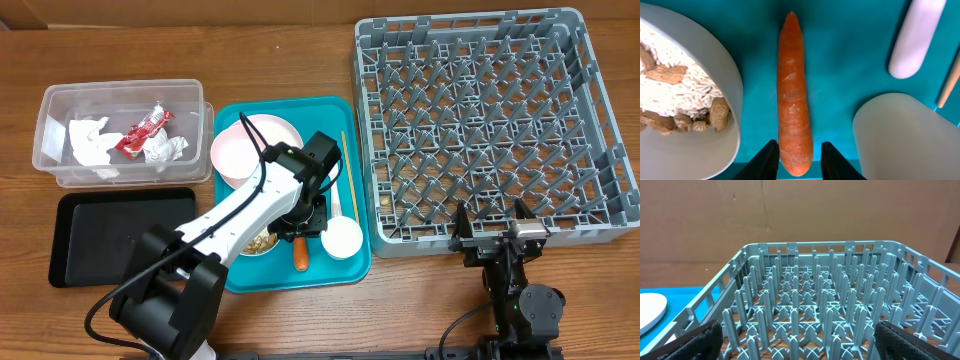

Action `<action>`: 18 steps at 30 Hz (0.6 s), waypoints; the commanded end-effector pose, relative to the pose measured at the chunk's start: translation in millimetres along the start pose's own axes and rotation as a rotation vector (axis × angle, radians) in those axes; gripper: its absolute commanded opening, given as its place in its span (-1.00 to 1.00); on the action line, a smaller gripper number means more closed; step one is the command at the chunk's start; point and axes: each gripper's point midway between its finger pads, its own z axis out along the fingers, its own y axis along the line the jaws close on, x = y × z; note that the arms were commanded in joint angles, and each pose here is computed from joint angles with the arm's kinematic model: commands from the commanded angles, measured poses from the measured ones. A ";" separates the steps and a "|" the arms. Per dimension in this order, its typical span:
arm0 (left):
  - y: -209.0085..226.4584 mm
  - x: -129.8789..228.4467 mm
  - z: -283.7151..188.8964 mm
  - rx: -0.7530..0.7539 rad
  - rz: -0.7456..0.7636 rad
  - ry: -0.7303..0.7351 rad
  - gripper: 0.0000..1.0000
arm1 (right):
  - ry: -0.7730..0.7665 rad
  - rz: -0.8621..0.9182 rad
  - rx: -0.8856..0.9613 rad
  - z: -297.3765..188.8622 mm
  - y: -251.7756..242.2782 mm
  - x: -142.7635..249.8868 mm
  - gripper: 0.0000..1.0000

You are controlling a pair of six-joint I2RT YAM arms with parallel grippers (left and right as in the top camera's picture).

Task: Sort waste into correct bins and load items into the dishwasher
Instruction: 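Lower the left gripper and close it on the carrot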

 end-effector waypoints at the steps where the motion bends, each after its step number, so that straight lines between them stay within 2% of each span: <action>1: -0.1 5.9 1.2 0.012 -0.014 0.000 -0.34 | -0.007 -0.001 0.001 0.0 -0.4 1.0 1.00; 8: 1.9 7.1 6.3 0.007 -0.006 0.000 -0.14 | -0.007 -0.001 0.001 0.0 -0.4 1.0 1.00; 18: 0.7 3.9 7.5 0.010 0.040 -0.017 -0.13 | -0.007 -0.001 0.001 0.0 -0.4 1.0 1.00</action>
